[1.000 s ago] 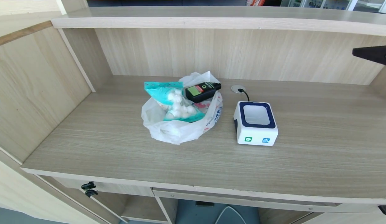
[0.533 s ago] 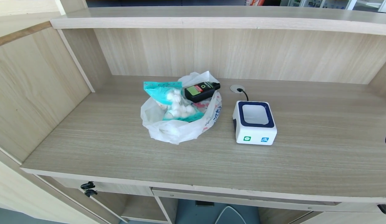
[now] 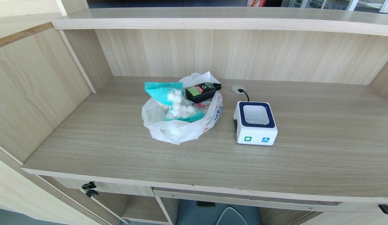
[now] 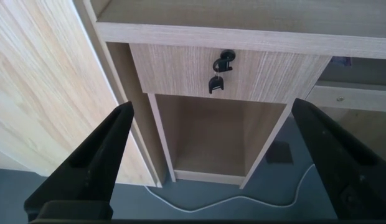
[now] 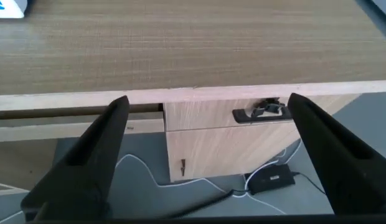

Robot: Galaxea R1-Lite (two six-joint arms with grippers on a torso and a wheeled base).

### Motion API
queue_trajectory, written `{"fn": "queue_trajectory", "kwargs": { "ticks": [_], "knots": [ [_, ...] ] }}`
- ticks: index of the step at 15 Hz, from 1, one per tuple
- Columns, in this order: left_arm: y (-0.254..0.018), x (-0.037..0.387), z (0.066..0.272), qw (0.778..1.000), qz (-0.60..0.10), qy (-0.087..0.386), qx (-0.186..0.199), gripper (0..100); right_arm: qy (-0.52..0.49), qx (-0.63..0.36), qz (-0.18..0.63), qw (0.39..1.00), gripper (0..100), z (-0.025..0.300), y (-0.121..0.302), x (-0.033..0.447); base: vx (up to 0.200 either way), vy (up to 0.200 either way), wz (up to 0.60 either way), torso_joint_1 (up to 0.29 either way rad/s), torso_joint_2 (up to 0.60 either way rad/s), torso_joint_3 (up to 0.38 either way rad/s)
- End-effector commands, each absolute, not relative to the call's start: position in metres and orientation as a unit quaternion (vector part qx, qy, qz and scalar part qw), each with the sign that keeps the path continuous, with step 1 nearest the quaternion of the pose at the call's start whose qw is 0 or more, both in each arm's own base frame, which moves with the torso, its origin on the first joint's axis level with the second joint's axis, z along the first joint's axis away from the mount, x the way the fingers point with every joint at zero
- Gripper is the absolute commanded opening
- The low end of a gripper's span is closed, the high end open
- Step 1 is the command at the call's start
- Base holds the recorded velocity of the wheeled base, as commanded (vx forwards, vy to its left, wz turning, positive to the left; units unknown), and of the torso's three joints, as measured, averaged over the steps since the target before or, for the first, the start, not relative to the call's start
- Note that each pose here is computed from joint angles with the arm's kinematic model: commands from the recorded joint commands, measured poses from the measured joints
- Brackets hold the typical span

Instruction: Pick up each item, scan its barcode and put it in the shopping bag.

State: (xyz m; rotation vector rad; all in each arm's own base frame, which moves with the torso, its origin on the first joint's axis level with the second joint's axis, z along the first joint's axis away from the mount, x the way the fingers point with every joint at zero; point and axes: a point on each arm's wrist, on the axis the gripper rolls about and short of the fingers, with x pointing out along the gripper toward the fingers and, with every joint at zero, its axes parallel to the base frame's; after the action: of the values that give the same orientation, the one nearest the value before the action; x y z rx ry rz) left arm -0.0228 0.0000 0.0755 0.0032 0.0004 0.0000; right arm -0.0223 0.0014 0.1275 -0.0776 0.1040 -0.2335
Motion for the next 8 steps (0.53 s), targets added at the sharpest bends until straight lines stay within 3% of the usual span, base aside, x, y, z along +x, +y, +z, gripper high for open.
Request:
{"fn": "queue_trajectory", "kwargs": {
  "ticks": [1,2,8],
  "knots": [
    [0.0000,-0.0228,0.0755,1.000,0.000,0.000,0.002,100,0.045,-0.022,-0.111,0.993,100,0.0840,0.0012,-0.0170,0.000,0.000,0.00,0.000,0.00,0.000],
    [0.0000,-0.0228,0.0755,1.000,0.000,0.000,0.002,100,0.044,-0.025,-0.054,0.997,100,0.0788,0.0036,-0.0148,0.000,0.000,0.00,0.000,0.00,0.000],
    [0.0000,-0.0228,0.0755,1.000,0.000,0.000,0.002,100,0.051,-0.026,-0.057,0.997,100,0.0776,0.0034,-0.0150,0.000,0.000,0.00,0.000,0.00,0.000]
  ]
}}
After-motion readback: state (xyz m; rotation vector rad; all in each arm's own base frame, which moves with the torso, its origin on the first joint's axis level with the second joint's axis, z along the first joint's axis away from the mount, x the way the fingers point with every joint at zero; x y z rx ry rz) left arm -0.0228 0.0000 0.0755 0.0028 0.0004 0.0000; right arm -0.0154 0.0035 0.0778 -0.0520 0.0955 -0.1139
